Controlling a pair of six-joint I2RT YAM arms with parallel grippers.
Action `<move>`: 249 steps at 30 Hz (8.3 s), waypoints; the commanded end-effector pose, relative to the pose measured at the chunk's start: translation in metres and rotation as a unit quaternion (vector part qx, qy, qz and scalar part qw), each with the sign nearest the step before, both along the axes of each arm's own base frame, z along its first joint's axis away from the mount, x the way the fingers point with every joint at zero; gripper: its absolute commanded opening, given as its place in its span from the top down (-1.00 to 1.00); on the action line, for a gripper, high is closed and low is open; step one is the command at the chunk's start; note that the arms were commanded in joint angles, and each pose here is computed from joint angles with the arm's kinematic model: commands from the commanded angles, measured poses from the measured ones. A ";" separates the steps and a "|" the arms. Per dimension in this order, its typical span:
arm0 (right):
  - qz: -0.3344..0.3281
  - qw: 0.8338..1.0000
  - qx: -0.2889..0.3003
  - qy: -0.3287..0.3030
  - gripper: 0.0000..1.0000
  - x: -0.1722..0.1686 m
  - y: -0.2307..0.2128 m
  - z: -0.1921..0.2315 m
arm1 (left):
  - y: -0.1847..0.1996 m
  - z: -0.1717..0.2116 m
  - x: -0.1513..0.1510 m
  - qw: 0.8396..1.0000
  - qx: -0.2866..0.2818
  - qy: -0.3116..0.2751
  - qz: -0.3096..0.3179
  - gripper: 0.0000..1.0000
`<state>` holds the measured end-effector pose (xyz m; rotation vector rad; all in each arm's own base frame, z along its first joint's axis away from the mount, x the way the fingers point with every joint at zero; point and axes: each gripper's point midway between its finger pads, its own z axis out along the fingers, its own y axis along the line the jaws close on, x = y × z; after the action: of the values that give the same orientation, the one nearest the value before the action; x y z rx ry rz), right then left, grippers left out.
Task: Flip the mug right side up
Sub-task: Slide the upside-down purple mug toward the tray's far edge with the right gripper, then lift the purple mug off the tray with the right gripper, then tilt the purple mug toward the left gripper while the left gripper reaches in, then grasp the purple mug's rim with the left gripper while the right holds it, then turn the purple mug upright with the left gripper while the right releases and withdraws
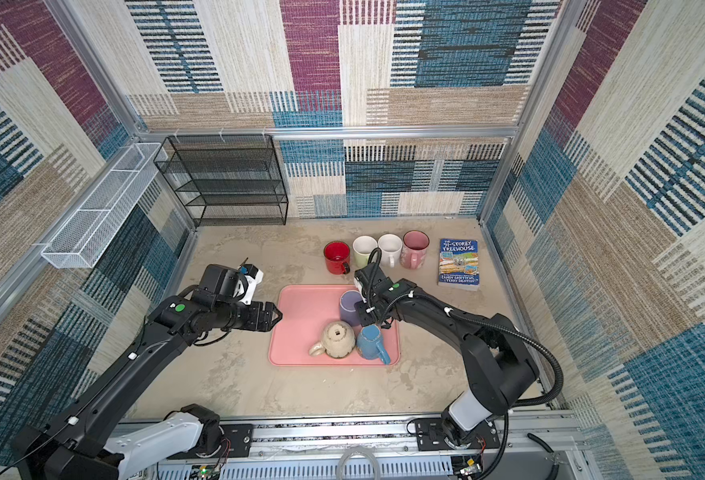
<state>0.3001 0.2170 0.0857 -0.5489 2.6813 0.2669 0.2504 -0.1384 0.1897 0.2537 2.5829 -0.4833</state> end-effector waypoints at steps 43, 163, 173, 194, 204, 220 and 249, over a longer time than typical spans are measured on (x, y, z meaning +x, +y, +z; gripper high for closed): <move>0.056 0.997 -0.048 -0.015 0.39 0.042 0.048 -0.013 | 0.000 -0.003 -0.001 1.000 0.006 0.003 -0.010 -0.73; 0.209 0.763 0.608 -0.068 1.00 -0.050 0.087 0.187 | -0.148 0.087 0.023 0.880 -0.412 -0.177 -0.157 0.44; 0.219 0.760 0.610 -0.057 1.00 -0.051 0.093 0.183 | -0.148 0.088 0.027 0.880 -0.408 -0.187 -0.153 0.94; 0.207 0.780 0.587 -0.059 -0.01 -0.038 0.098 0.165 | -0.125 0.066 0.029 0.890 -0.392 -0.215 -0.092 1.00; 0.187 0.808 0.553 -0.077 -0.17 -0.031 0.090 0.150 | -0.100 0.045 0.027 0.921 -0.327 -0.205 -0.042 1.00; 0.138 0.853 0.479 -0.155 -0.55 -0.029 0.063 0.144 | -0.041 0.012 0.025 0.982 -0.118 -0.138 0.043 1.00; 0.015 0.899 0.391 -0.198 -0.56 -0.007 0.024 0.103 | 0.006 -0.022 0.097 0.986 0.127 -0.022 0.101 1.00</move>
<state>0.2878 0.2460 0.1858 -0.3554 1.9562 1.0938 0.3348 -0.1359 0.1648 0.0739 2.6111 -0.1167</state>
